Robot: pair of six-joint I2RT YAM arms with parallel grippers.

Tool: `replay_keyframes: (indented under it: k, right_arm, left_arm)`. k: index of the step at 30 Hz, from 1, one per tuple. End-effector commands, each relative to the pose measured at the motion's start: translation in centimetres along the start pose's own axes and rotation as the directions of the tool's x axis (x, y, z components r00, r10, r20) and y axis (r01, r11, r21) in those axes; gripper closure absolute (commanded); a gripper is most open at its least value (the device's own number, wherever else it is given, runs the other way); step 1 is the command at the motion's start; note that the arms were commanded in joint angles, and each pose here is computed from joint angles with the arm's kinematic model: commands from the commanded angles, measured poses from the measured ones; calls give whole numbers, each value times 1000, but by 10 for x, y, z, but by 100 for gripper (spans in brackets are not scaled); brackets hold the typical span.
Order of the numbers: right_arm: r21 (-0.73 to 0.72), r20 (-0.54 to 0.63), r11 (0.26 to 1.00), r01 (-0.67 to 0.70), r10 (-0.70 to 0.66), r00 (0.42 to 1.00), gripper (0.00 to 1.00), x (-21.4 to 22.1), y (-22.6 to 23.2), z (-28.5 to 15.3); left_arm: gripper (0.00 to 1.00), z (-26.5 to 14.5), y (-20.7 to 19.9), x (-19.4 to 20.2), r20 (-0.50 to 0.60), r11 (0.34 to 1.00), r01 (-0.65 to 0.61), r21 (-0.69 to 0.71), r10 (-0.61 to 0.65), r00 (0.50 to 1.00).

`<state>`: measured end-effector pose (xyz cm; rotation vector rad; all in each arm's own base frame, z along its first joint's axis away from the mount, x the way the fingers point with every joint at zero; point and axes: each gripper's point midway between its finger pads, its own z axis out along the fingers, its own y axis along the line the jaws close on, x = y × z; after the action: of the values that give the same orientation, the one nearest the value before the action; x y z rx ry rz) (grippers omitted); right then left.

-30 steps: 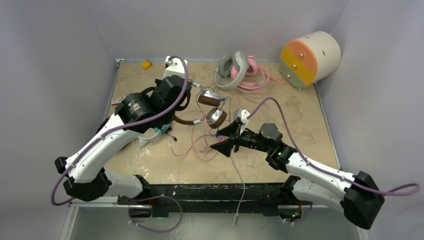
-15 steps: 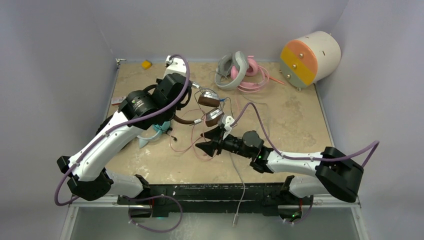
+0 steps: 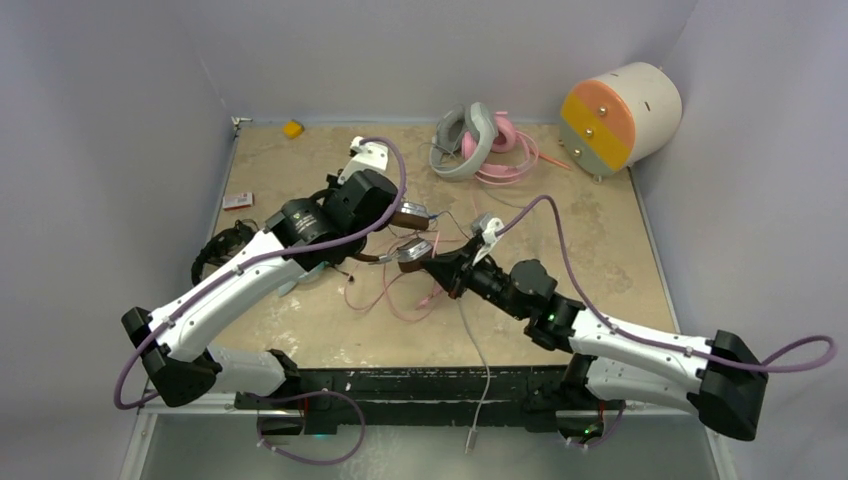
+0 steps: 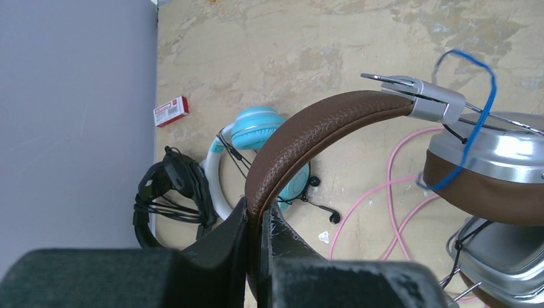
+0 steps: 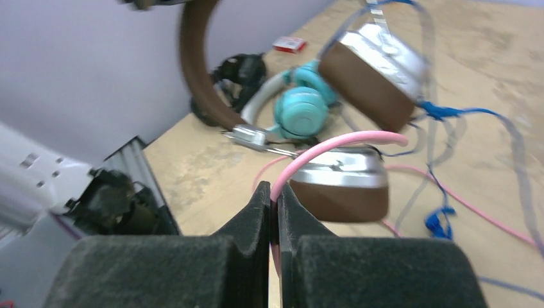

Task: Wrap the headphones
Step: Wrap the headphones cable around the headphones.

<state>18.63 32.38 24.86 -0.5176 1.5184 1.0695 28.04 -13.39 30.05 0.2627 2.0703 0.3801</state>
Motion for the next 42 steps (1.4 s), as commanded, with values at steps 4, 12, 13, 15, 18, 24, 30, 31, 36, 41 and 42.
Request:
replay_keyframes:
  k: [4,12,13,15,18,24,30,31,36,41,42]
  right_arm:
    - [320,-130,933,-165,216,968,100,3,-74,-22]
    - [364,-250,902,-230,332,910,100,47,-94,-25]
    - [365,-250,902,-230,333,909,100,49,-95,-26]
    - [370,-252,901,-228,333,908,100,52,-96,-28]
    - [374,-268,902,-217,328,906,100,56,-97,-31]
    - [551,-199,812,-193,353,914,100,55,-125,-53]
    - [730,-114,668,-146,330,937,100,45,-155,-89]
    - [731,-121,668,-135,321,939,100,45,-156,-91]
    - [741,-136,665,-93,284,949,100,38,-160,-93]
    - [732,-315,674,101,203,927,98,9,-161,-85]
    - [684,-390,716,140,197,900,93,11,-154,-80]
  left_arm:
    - [100,-13,12,-31,107,994,107,20,-109,988]
    - [100,-39,-2,-58,62,938,247,241,-269,961]
    - [100,-40,0,-64,61,926,266,267,-291,955]
    - [100,-41,14,-80,71,901,319,293,-354,933]
    - [100,-38,53,-101,107,864,427,267,-467,878]
    - [100,-55,127,-128,261,725,667,172,-686,679]
    - [100,-101,203,-120,506,558,823,109,-743,437]
    - [100,-107,210,-120,530,558,822,115,-734,424]
    - [100,-109,207,-116,514,604,790,106,-713,476]
    - [100,-90,178,-115,424,686,718,118,-689,588]
    - [100,-88,175,-114,416,694,711,115,-683,600]
